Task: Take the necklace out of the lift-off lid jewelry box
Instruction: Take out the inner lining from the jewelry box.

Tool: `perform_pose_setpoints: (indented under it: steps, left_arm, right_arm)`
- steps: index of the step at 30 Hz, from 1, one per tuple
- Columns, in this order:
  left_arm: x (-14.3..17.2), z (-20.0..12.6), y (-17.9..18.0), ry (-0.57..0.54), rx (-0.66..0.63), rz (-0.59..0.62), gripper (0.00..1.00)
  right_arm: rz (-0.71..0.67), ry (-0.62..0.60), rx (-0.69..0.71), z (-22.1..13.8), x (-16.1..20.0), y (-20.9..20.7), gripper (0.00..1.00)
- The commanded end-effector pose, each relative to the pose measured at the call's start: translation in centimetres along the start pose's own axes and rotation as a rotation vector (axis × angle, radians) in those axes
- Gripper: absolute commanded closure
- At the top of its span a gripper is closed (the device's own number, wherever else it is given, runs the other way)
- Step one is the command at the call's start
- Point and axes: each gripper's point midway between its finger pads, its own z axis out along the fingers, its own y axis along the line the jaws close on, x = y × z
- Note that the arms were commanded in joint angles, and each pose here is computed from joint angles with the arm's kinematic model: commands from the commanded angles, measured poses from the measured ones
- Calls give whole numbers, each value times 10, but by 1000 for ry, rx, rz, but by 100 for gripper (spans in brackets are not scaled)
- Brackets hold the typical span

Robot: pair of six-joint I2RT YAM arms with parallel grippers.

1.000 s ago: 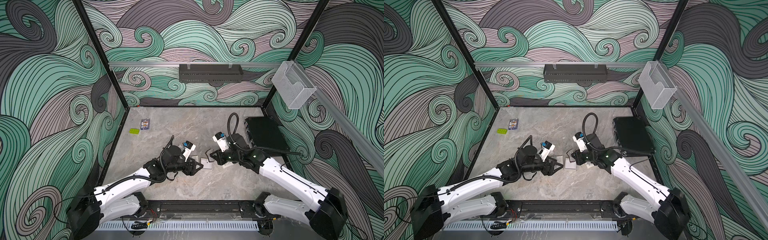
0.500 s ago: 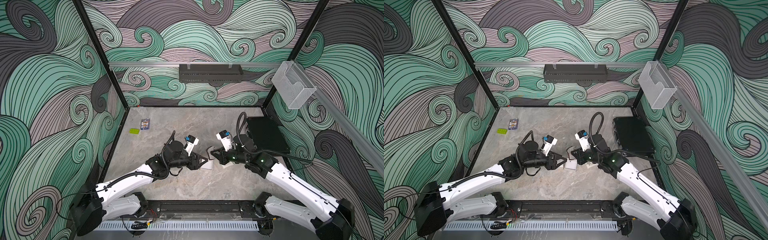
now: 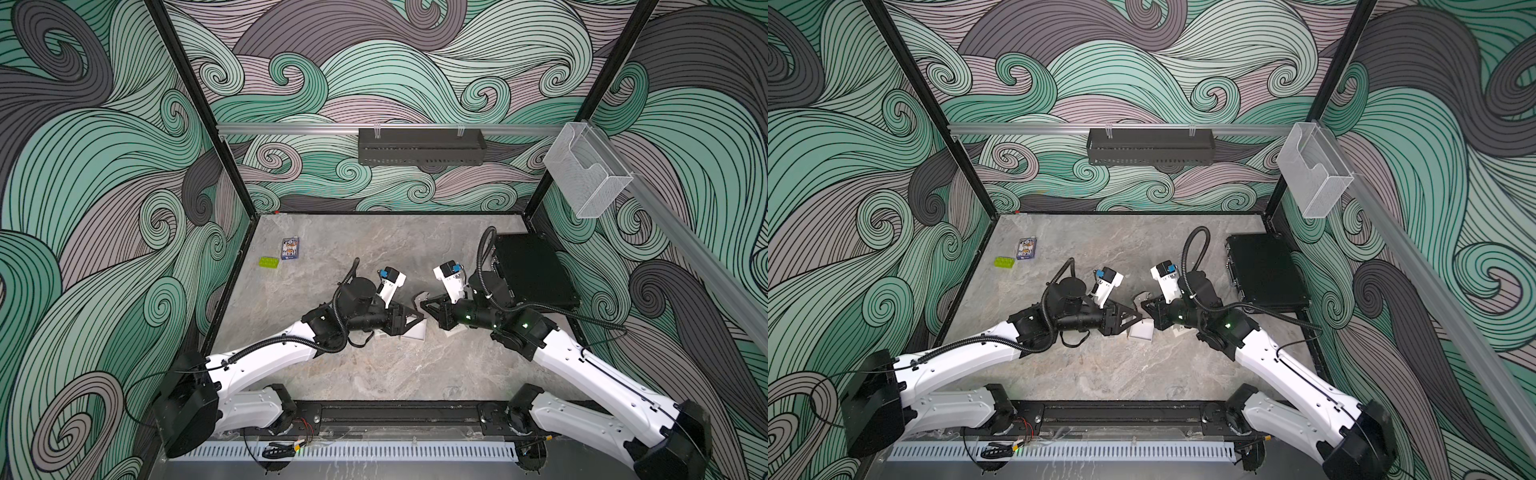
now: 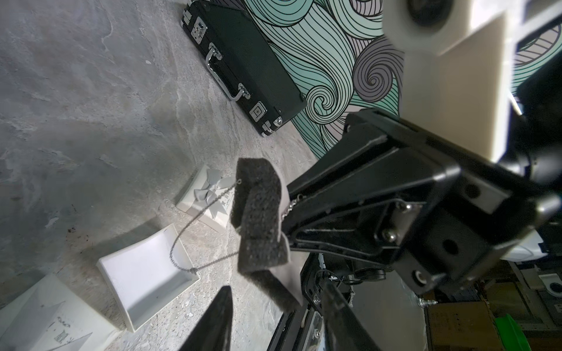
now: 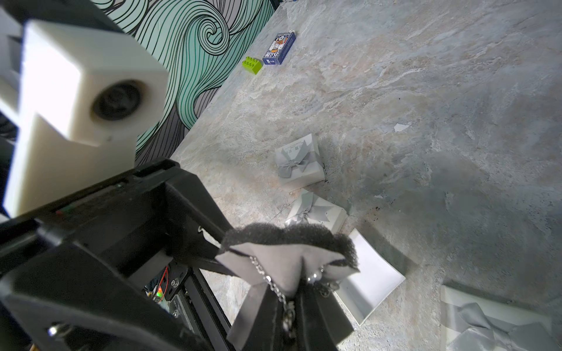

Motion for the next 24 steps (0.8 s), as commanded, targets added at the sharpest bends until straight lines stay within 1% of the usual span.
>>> perform_pose_setpoints:
  steps: [1, 4, 6, 12, 17, 20, 24]
  left_arm:
    - [-17, 2, -18, -33, 46, 6, 56]
    - [-18, 4, -16, -32, 37, 2, 59]
    - [-19, 5, -16, -35, 34, 2, 64]
    - [-20, 4, -14, -34, 21, 9, 81]
    - [-20, -1, -12, -39, -2, 28, 95]
    - [-17, -5, -6, -33, -41, 47, 100]
    - [-15, -13, 0, -36, -84, 76, 100]
  right_arm:
    - [-8, -34, -34, -2, -6, 8, 89]
    - [-6, -37, -39, -2, -7, 9, 88]
    - [-5, -35, -43, -2, -6, 10, 88]
    - [-2, -30, -42, -1, -4, 9, 87]
    - [-8, -17, -33, -2, 0, 7, 83]
    - [-16, -11, -27, -4, 2, 6, 81]
    - [-24, -5, -24, -7, 5, 6, 80]
